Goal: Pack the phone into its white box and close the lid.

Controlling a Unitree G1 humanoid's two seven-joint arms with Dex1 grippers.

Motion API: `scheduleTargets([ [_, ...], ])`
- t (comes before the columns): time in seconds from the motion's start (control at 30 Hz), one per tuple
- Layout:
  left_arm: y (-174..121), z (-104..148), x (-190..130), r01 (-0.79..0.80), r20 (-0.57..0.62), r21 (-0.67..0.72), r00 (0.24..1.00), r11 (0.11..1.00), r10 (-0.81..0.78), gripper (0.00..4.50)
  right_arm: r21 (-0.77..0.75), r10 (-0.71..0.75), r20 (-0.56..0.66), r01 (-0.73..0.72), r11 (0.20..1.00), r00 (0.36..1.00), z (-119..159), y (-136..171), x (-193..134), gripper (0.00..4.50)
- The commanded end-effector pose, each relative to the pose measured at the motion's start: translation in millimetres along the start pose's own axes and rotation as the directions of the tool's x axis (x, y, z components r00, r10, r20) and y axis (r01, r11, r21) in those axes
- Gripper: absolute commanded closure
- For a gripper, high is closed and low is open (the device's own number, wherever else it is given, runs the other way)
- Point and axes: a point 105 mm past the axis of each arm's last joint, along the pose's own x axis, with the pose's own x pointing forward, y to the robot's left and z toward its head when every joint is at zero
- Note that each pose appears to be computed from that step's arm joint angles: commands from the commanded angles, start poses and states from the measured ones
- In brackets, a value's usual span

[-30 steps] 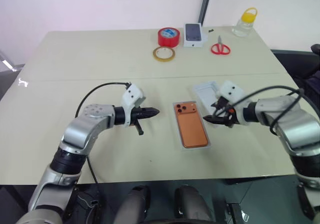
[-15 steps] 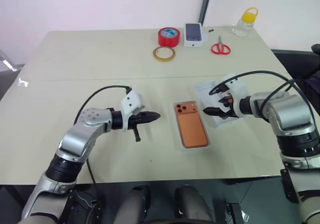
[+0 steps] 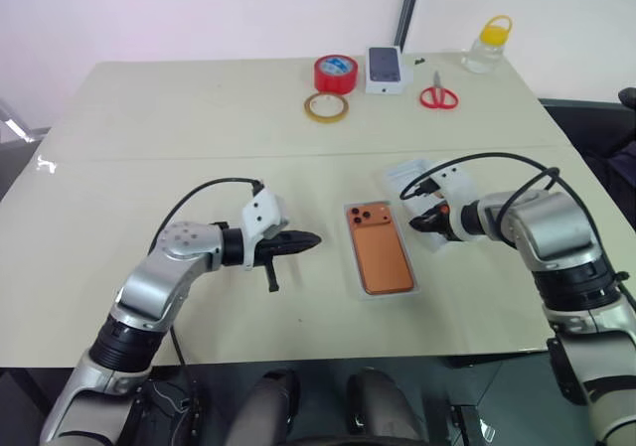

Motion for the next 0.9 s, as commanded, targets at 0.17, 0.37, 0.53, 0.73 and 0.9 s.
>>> scheduleTargets([
  [0.17, -1, 7, -4, -0.017, 0.026, 0.031, 1.000, 0.999, 0.016, 4.50, 0.049, -0.025, 0.095, 0.020, 0.999, 0.995, 27, -3, -15, 4.46],
  [0.37, 49, 9, -31, -0.304, 0.095, -0.081, 0.946, 0.949, 0.311, 4.50, 0.199, 0.169, 0.362, -0.253, 0.947, 0.917, 80, 19, -57, 4.46],
  [0.53, 76, 15, -49, -0.417, 0.127, -0.128, 0.893, 0.900, 0.432, 4.50, 0.146, 0.488, 0.496, -0.623, 0.769, 0.718, 93, 79, -65, 4.46],
  [0.73, 73, 13, -40, -0.385, 0.090, -0.054, 0.917, 0.921, 0.389, 4.50, 0.228, 0.637, 0.533, -0.819, 0.526, 0.557, 77, 147, -67, 4.46],
  [0.9, 61, 12, -27, -0.318, 0.080, -0.020, 0.944, 0.948, 0.319, 4.50, 0.479, 0.521, 0.552, -0.759, 0.441, 0.651, 55, 171, -49, 4.46],
])
